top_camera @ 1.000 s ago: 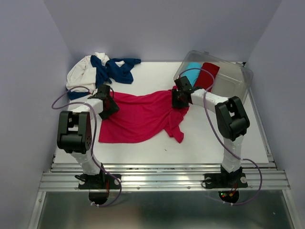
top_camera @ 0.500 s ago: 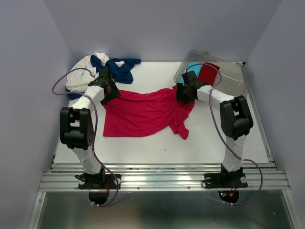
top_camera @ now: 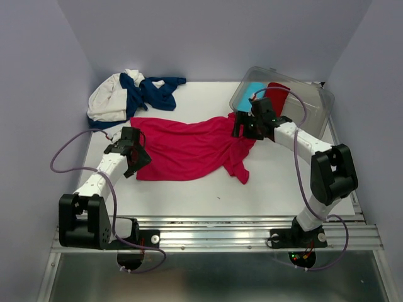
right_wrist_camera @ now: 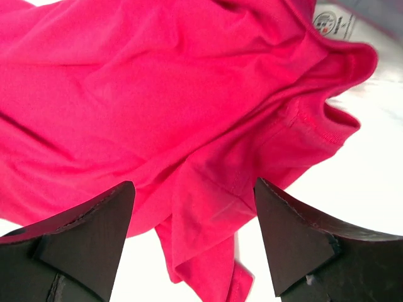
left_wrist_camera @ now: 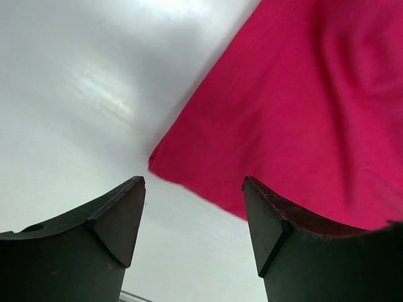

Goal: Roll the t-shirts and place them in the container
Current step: Flatten out the T-shirt at the center of the board.

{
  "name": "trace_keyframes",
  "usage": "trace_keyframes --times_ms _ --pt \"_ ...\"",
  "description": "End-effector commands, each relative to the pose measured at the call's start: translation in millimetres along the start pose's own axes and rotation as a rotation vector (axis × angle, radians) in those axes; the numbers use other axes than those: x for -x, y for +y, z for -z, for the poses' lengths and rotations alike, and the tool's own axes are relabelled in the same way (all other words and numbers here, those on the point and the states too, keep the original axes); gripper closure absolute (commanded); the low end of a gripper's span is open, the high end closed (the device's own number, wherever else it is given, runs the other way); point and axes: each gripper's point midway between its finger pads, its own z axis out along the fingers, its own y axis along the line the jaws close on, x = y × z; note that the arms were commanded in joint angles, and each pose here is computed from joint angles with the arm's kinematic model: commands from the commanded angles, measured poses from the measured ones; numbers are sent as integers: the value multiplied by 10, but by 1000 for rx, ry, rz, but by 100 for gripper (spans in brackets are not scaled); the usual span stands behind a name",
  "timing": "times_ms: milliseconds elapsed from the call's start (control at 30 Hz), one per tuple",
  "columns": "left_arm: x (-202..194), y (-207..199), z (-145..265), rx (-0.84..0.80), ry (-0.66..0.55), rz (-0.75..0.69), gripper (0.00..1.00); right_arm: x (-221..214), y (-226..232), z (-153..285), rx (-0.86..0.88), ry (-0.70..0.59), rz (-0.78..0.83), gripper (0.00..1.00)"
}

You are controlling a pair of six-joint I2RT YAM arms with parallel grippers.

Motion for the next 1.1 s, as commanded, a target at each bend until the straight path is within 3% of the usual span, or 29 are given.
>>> trace_keyframes --times_ms 0,533,600,667,733,767,900,1067 --pt "-206 102 -43 25 36 89 26 90 160 161 70 -49 -4 18" --pt "-532 251 -469 104 90 135 34 -197 109 386 82 -13 -17 18" --pt "-536 229 -513 99 93 132 40 -308 102 406 83 8 -2 17" --pt "-523 218 -554 104 92 125 57 -500 51 409 60 47 13 18" --pt "-447 177 -552 100 79 113 80 -684 83 396 33 70 61 18" --pt "-421 170 -535 101 76 107 100 -843 53 381 14 103 77 18" --pt "-112 16 -324 37 -12 129 100 -1235 18 304 -34 171 125 18" --pt "136 -75 -45 -27 -91 139 100 -1447 20 204 -51 206 161 26"
